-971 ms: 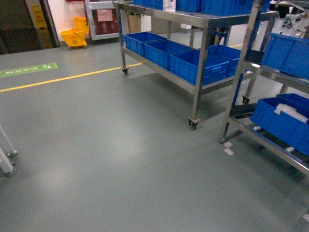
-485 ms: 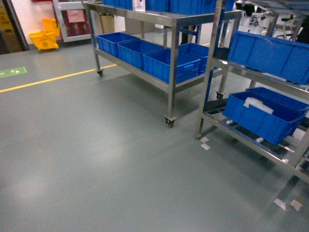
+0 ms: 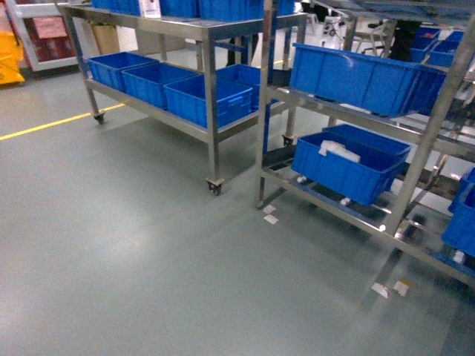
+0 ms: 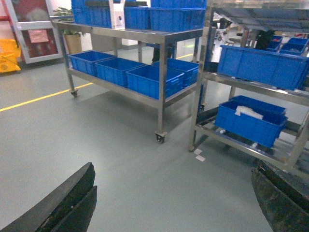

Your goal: Pick red block from blue box to shelf

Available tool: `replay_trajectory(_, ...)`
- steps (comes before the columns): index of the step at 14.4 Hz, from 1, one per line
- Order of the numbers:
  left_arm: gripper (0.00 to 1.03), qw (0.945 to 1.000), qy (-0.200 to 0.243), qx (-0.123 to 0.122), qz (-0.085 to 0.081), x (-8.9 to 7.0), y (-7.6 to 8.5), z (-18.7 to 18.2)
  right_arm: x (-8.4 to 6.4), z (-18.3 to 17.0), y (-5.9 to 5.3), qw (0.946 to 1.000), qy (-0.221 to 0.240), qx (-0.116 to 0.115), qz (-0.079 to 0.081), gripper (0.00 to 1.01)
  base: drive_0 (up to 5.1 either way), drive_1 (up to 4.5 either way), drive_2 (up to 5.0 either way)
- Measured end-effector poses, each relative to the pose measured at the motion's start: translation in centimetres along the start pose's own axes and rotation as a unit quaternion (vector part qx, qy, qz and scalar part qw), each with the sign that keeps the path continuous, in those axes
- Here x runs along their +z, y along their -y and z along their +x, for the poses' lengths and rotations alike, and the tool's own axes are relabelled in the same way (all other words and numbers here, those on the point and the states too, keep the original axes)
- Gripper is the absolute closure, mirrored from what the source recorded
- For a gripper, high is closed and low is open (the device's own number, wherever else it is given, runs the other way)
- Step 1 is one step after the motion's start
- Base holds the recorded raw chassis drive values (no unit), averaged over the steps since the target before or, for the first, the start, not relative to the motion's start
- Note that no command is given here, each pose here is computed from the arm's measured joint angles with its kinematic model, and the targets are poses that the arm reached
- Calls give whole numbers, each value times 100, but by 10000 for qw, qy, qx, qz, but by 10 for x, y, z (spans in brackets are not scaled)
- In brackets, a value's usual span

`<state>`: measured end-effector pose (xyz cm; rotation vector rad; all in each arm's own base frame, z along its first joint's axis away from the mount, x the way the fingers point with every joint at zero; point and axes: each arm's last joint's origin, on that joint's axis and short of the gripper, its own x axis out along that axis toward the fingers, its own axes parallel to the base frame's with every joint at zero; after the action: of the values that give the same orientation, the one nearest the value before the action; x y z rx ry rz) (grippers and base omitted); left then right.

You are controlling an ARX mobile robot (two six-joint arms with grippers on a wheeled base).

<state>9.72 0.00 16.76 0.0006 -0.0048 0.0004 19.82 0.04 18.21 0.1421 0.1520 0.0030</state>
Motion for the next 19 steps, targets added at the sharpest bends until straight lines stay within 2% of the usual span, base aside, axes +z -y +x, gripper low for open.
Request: replay_trajectory(19,5,10000,0,-4,0,0,0,0,0,0,0,10000,0,-2,0,73,-182,-182,-182)
